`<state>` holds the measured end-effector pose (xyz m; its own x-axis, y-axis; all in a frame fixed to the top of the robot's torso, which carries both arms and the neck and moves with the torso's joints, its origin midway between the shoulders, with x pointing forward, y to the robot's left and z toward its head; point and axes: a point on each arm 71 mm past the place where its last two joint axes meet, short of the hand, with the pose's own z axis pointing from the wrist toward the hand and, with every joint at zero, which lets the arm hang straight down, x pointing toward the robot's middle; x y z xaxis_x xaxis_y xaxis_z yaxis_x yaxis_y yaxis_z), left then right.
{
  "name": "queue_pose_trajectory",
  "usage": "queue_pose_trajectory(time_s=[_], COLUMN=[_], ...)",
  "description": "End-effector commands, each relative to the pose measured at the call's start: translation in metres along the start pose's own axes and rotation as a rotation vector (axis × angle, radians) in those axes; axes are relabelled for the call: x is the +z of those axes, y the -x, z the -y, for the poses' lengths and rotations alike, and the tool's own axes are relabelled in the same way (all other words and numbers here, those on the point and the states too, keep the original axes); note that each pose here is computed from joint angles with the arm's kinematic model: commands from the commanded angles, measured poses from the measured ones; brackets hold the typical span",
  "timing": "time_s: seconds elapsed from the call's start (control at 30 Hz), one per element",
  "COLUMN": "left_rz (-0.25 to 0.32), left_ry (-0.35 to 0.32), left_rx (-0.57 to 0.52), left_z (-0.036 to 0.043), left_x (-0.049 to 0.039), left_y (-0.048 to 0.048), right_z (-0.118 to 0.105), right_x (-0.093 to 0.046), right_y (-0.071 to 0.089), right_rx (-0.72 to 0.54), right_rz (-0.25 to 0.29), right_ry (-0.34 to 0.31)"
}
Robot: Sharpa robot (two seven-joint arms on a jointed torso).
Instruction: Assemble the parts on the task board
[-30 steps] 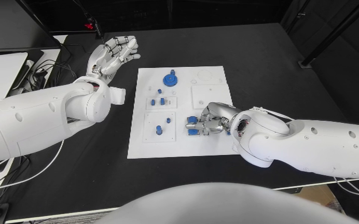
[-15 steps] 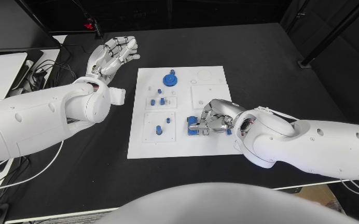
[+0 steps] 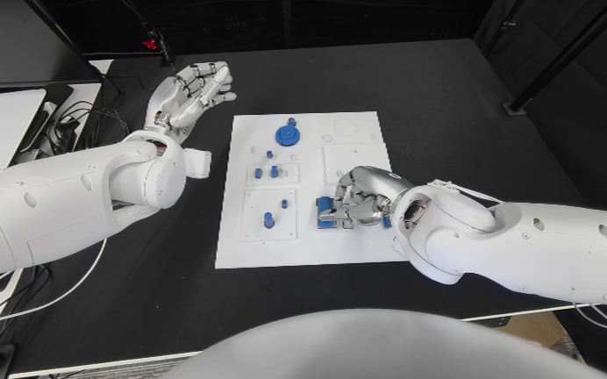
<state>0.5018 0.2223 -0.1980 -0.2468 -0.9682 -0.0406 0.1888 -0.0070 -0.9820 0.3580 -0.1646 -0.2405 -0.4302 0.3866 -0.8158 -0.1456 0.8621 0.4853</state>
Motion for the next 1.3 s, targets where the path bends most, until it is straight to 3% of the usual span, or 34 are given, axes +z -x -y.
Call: queue_pose_trajectory(time_s=[0.03, 0.43, 1.3], left_rz=[-0.008, -0.008, -0.011], left_ry=[-0.087, -0.087, -0.081], left_rx=[-0.007, -0.007, -0.009], left_z=[0.0070, 0.0069, 0.0051], left_x=[0.0001, 0.0001, 0.0005], left_y=[-0.0009, -0.0010, -0.0024], right_z=[-0.0012, 0.0011, 0.0003], right_x=[0.0020, 0.0059, 0.0055], right_y=[-0.0012, -0.0072, -0.0042], right_rx=[-0.020, -0.075, -0.114], right_rz=[-0.013, -0.079, -0.041], right_ry=[0.002, -0.042, -0.025])
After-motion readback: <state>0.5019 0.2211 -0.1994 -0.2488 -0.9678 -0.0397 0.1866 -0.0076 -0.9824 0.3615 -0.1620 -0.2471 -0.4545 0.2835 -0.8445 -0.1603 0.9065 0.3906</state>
